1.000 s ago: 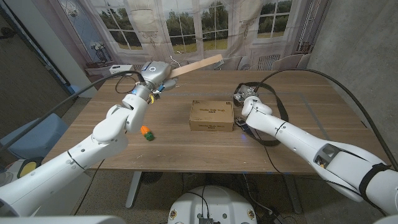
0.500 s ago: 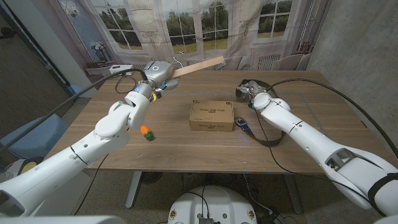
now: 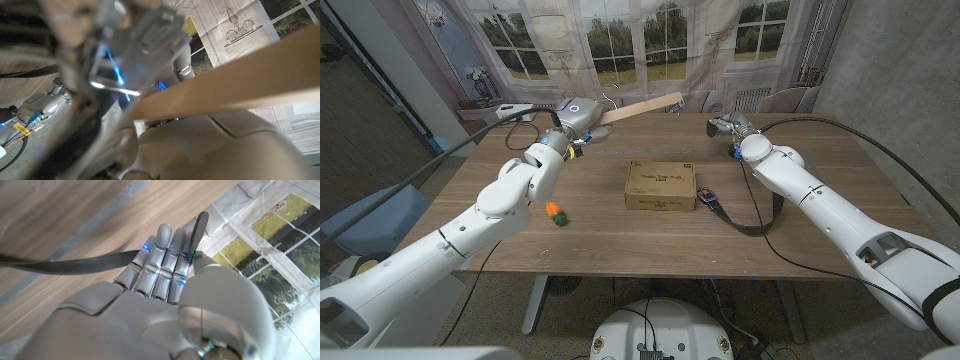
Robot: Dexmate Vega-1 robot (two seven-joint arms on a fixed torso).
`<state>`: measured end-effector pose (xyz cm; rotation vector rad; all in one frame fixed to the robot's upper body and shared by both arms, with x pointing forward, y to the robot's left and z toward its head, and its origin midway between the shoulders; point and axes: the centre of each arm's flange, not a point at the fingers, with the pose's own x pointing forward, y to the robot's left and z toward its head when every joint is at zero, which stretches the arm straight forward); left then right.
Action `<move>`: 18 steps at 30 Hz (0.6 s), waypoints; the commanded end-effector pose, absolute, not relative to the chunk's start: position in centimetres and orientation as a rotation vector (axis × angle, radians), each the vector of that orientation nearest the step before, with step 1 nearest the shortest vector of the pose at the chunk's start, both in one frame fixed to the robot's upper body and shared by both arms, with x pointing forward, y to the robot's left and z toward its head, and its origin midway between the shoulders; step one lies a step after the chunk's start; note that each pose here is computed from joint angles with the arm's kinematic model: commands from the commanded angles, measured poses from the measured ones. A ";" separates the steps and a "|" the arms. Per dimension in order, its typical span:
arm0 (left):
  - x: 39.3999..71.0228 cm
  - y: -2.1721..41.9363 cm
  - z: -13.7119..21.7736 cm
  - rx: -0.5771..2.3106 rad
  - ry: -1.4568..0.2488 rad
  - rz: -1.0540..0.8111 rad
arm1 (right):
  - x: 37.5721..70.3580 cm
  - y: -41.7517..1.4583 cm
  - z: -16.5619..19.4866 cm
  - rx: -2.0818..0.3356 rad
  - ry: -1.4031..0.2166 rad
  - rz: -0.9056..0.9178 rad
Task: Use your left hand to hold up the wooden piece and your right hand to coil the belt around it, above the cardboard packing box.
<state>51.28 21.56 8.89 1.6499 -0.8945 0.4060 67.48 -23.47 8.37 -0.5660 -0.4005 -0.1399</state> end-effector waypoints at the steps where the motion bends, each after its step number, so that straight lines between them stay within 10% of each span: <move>1: 52.3 20.7 9.6 1.705 -0.859 0.357 | 65.8 -24.9 13.3 -0.521 -0.505 -0.141; 18: 54.5 18.8 10.5 1.750 -0.831 0.273 | 62.6 -24.7 17.7 -0.493 -0.636 -0.084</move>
